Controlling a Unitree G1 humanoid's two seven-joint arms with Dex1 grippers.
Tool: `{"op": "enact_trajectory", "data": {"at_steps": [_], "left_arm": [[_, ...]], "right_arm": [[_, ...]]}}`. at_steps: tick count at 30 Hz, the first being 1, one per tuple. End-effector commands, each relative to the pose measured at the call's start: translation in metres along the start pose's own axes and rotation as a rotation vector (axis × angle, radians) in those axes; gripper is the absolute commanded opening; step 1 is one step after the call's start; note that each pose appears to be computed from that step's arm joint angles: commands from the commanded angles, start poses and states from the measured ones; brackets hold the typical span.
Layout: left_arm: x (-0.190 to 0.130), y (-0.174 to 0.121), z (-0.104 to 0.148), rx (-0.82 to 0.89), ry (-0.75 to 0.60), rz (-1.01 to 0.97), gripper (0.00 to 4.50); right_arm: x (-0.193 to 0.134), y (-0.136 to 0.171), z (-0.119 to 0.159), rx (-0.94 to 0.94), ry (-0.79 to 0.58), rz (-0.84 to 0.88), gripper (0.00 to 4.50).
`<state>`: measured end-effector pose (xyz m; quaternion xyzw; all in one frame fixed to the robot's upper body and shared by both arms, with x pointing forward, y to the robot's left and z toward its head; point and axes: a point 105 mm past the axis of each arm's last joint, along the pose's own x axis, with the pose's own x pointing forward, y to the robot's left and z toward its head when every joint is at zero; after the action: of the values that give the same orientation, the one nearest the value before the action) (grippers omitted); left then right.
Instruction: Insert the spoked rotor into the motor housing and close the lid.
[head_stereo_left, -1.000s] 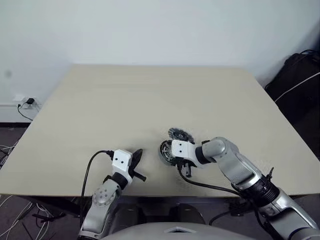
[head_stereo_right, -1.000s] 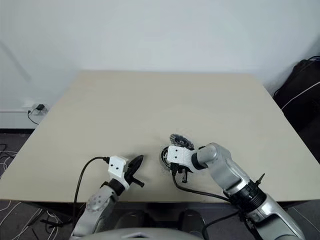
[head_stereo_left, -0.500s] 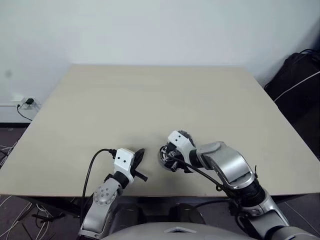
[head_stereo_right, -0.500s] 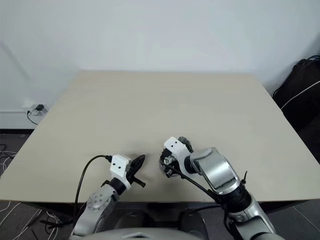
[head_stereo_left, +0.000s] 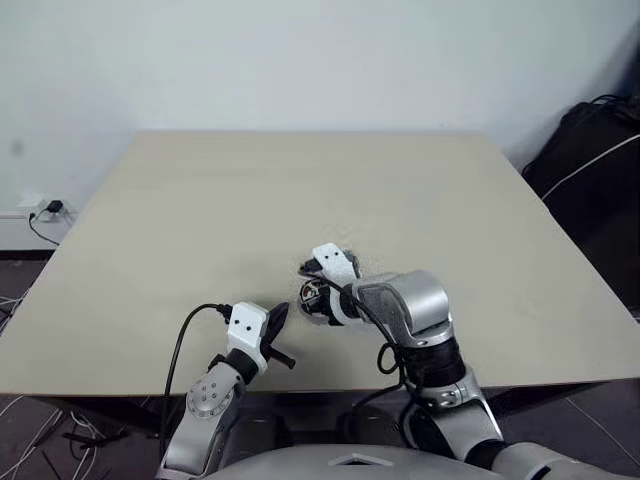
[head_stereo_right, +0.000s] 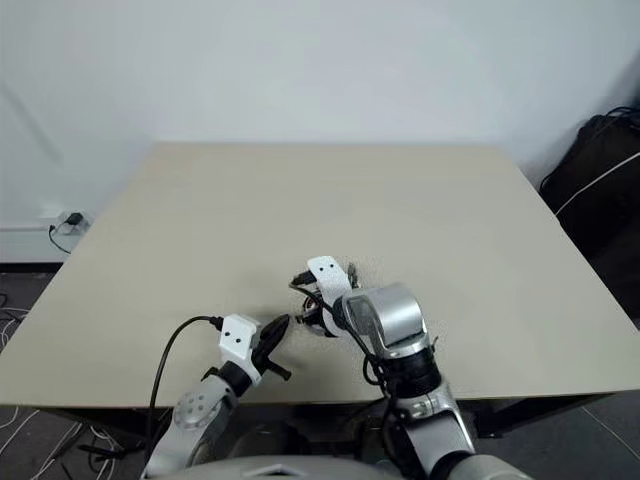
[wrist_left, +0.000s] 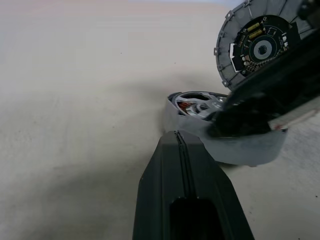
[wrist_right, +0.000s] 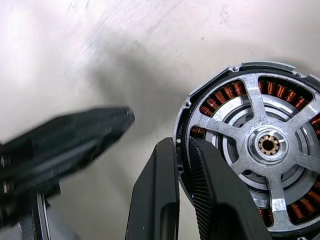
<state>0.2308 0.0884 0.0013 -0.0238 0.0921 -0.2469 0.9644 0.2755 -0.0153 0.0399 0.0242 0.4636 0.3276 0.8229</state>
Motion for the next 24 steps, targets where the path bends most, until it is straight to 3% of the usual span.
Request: {"op": "enact_trajectory", "data": {"at_steps": [1,6,12,16,19,24], "left_arm": [[0.001,0.000,0.013,0.010,-0.050,-0.002,0.00],[0.001,0.001,0.013,0.009,-0.048,-0.004,0.00],[0.002,0.003,0.012,0.011,-0.042,-0.013,0.00],[0.002,0.003,0.011,0.015,-0.040,-0.027,0.00],[0.002,0.002,0.011,0.020,-0.038,-0.045,0.00],[0.000,0.004,0.010,0.025,-0.027,-0.054,0.00]], "right_arm": [[0.000,-0.001,0.017,0.029,-0.071,-0.025,1.08],[0.000,0.018,0.026,0.038,-0.094,0.062,2.69],[-0.020,0.051,0.056,0.078,-0.224,0.274,2.69],[-0.038,0.065,0.083,0.076,-0.388,0.368,2.69],[-0.050,0.061,0.103,0.121,-0.534,0.374,2.06],[-0.070,0.050,0.122,0.231,-0.694,0.409,0.43]]}}
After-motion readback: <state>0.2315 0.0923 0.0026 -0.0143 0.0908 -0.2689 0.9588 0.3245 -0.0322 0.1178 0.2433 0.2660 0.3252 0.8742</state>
